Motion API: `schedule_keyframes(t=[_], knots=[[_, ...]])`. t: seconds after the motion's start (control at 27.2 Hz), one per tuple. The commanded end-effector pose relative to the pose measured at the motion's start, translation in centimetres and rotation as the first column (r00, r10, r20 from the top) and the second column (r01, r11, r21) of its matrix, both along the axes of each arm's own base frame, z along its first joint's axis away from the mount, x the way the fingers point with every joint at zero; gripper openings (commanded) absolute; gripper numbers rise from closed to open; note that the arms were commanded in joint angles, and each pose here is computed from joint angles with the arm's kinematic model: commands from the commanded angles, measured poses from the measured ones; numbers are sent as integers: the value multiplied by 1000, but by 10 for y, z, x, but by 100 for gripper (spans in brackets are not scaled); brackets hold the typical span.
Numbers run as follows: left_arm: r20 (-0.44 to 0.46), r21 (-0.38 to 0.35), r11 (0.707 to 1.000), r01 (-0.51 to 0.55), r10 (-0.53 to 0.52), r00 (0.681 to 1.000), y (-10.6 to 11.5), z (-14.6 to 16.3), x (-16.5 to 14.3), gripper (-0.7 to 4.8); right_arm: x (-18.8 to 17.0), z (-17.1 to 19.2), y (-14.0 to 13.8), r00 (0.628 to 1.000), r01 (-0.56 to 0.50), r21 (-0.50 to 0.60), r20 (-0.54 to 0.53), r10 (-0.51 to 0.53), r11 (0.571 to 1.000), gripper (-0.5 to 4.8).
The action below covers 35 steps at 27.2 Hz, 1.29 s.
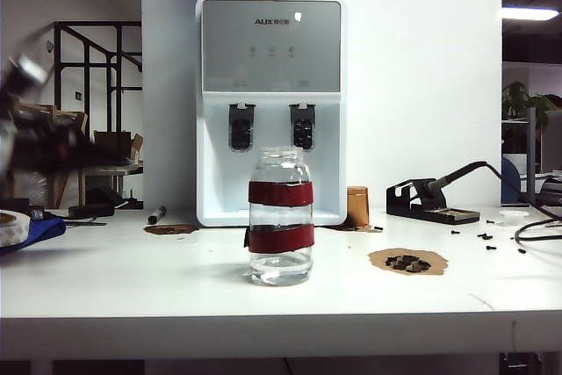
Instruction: Pick up the water bottle with two loops of red belts, then reach the front water dispenser and gently press the gray-black baffle horizontally to get a little water.
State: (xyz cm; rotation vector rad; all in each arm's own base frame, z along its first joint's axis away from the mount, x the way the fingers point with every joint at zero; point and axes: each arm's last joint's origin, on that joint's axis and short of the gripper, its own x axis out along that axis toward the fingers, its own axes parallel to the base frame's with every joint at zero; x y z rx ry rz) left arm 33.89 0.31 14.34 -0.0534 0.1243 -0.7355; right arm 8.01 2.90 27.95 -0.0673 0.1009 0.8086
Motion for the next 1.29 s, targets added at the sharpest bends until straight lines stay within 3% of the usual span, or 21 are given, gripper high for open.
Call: schedule_keyframes(t=[0.04,0.07,0.11,0.15,0.22,0.26,0.37,0.44,0.48,0.52,0.59,0.66,0.81,0.92,1.07,1.14,1.29], knots=[[91,-96,907,-411,419,903,26,52,-5,-4,0,2,0,1000,12,-3,14,-12,1000,354],[132,-117,856,-503,515,847,31,66,-9,-4,0,2,0,1000,11,-3,13,-11,1000,354],[184,-142,779,-611,627,757,36,85,-16,-4,0,2,0,1000,12,-3,13,-12,1000,354],[222,-161,719,-676,694,685,39,98,-22,-4,0,2,0,1000,14,-4,12,-14,1000,351],[282,-177,634,-753,766,578,42,124,-37,-4,-1,1,0,1000,14,-14,23,-14,1000,349],[283,-189,605,-774,788,547,41,138,-47,-4,-1,2,-1,999,13,-19,30,-12,1000,344],[243,-176,634,-753,769,591,38,162,-75,-4,-3,1,-1,999,12,-34,38,-11,999,340],[179,-174,635,-752,772,610,34,174,-96,-4,-3,0,-1,999,12,-36,32,-11,999,340],[131,-174,638,-750,770,625,29,183,-116,-4,-3,-3,-1,999,15,-36,29,-13,999,296],[103,-160,642,-750,766,635,25,190,-137,-4,-5,-6,-1,1000,13,-37,25,-12,999,139],[87,-146,638,-756,769,633,22,195,-157,-4,-7,-11,-1,1000,4,-35,28,-3,999,4],[69,-130,645,-753,763,642,18,199,-189,-4,-10,-22,-2,999,27,-27,29,-27,999,-5],[35,-109,704,-701,708,706,11,198,-222,-4,-21,-25,-5,989,87,10,116,-88,996,-5],[19,-74,759,-647,650,760,5,193,-242,-4,-29,-23,-9,964,193,65,171,-201,979,-4],[61,-75,769,-635,639,767,2,182,-264,-4,-27,-24,-7,971,131,76,192,-144,988,-5],[91,-72,770,-634,638,765,1,172,-272,-4,-24,-24,-6,979,82,167,173,-112,982,-5],[125,-85,768,-634,640,758,-1,154,-284,-4,-13,-36,-7,966,168,291,142,-216,942,-5]])
